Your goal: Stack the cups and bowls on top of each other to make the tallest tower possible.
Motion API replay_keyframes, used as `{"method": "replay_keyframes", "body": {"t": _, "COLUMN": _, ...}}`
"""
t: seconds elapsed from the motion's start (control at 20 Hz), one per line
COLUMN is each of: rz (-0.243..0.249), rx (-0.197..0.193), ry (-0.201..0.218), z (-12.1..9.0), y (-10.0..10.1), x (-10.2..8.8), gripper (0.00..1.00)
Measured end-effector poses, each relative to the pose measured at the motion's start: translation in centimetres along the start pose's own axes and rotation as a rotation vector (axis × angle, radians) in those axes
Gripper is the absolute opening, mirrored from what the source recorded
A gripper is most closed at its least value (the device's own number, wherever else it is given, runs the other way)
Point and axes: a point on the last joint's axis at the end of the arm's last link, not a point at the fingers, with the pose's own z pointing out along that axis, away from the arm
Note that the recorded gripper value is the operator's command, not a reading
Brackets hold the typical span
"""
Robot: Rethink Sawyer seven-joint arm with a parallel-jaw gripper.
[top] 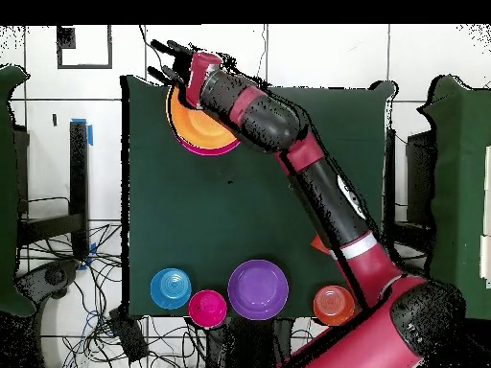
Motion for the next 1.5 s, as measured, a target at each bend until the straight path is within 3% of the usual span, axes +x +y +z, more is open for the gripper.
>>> {"method": "replay_keyframes", "body": {"t": 0.1, "rz": 0.011, "rx": -0.013, "ry": 0.057, "z": 0.3, "y": 0.4, "x": 0.5, "gripper": 1.0}}
{"method": "replay_keyframes", "body": {"t": 0.2, "rz": 0.042, "rx": -0.047, "ry": 0.189, "z": 1.1, "y": 1.6, "x": 1.6, "gripper": 1.0}}
{"method": "replay_keyframes", "body": {"t": 0.45, "rz": 0.079, "rx": -0.1, "ry": 0.367, "z": 1.4, "y": 3.4, "x": 2.8, "gripper": 1.0}}
{"method": "replay_keyframes", "body": {"t": 0.55, "rz": 0.088, "rx": -0.132, "ry": 0.478, "z": 0.9, "y": 3.9, "x": 3.1, "gripper": 1.0}}
{"method": "replay_keyframes", "body": {"t": 0.75, "rz": 0.074, "rx": -0.131, "ry": 0.572, "z": -0.4, "y": 2.8, "x": 2.9, "gripper": 1.0}}
{"method": "replay_keyframes", "body": {"t": 0.85, "rz": 0.065, "rx": -0.124, "ry": 0.599, "z": -1.0, "y": 2.1, "x": 2.9, "gripper": 1.0}}
{"method": "replay_keyframes", "body": {"t": 0.9, "rz": 0.056, "rx": -0.113, "ry": 0.632, "z": -2.0, "y": 0.9, "x": 2.8, "gripper": 1.0}}
{"method": "replay_keyframes", "body": {"t": 1.05, "rz": 0.059, "rx": -0.107, "ry": 0.668, "z": -3.5, "y": -0.6, "x": 2.8, "gripper": 1.0}}
{"method": "replay_keyframes", "body": {"t": 1.2, "rz": 0.091, "rx": -0.104, "ry": 0.709, "z": -5.2, "y": -2.0, "x": 2.5, "gripper": 1.0}}
{"method": "replay_keyframes", "body": {"t": 1.5, "rz": 0.2, "rx": -0.119, "ry": 0.805, "z": -8.2, "y": -4.2, "x": 0.6, "gripper": 1.0}}
